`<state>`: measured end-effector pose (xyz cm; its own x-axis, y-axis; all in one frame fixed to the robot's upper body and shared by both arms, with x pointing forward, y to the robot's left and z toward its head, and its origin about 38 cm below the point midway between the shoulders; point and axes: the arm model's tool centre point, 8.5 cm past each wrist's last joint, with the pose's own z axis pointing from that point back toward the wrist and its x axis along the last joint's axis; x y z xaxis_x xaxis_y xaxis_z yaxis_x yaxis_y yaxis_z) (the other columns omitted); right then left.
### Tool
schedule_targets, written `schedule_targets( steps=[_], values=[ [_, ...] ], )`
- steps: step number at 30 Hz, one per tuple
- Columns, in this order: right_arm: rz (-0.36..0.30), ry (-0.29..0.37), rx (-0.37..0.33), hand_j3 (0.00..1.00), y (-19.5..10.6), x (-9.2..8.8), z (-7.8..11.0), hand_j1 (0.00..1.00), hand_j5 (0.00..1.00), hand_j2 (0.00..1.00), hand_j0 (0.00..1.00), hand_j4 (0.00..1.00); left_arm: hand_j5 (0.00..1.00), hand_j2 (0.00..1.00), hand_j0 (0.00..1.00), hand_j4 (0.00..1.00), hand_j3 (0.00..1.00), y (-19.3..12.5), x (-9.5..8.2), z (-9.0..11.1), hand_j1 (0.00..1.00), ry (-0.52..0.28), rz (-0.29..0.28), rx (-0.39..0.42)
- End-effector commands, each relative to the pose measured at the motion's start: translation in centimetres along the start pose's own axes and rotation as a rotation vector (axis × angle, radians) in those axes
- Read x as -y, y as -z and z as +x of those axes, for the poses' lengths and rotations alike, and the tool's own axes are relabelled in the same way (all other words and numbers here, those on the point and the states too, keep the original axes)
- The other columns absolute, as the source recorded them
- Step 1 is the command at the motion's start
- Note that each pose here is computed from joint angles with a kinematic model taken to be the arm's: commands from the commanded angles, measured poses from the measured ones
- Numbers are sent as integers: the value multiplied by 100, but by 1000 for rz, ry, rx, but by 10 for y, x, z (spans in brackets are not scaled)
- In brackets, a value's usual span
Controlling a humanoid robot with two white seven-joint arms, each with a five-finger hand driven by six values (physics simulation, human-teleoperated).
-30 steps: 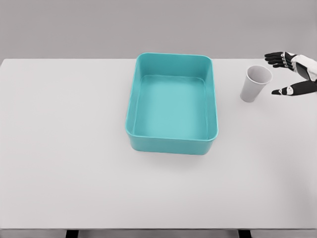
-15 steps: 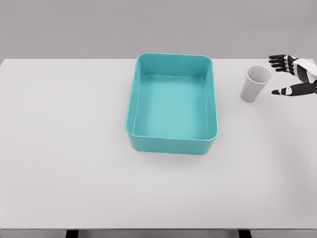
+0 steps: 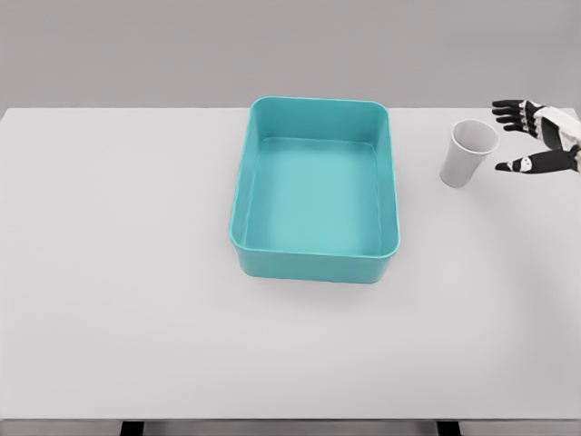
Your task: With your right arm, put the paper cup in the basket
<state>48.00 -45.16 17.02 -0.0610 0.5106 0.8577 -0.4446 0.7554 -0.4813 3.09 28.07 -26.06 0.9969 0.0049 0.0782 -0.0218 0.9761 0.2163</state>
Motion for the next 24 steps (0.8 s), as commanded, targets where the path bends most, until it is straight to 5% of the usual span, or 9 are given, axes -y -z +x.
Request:
schedule_targets(
  steps=[1,24],
  values=[
    [2,11,-2,89,2,-3,-2,89,89,89,89,89,100,100,100,100,100,0,0,0,100,1,0,0],
    [11,33,17,91,10,-14,-4,91,91,91,91,91,100,100,100,100,100,0,0,1,100,1,0,2]
  ],
)
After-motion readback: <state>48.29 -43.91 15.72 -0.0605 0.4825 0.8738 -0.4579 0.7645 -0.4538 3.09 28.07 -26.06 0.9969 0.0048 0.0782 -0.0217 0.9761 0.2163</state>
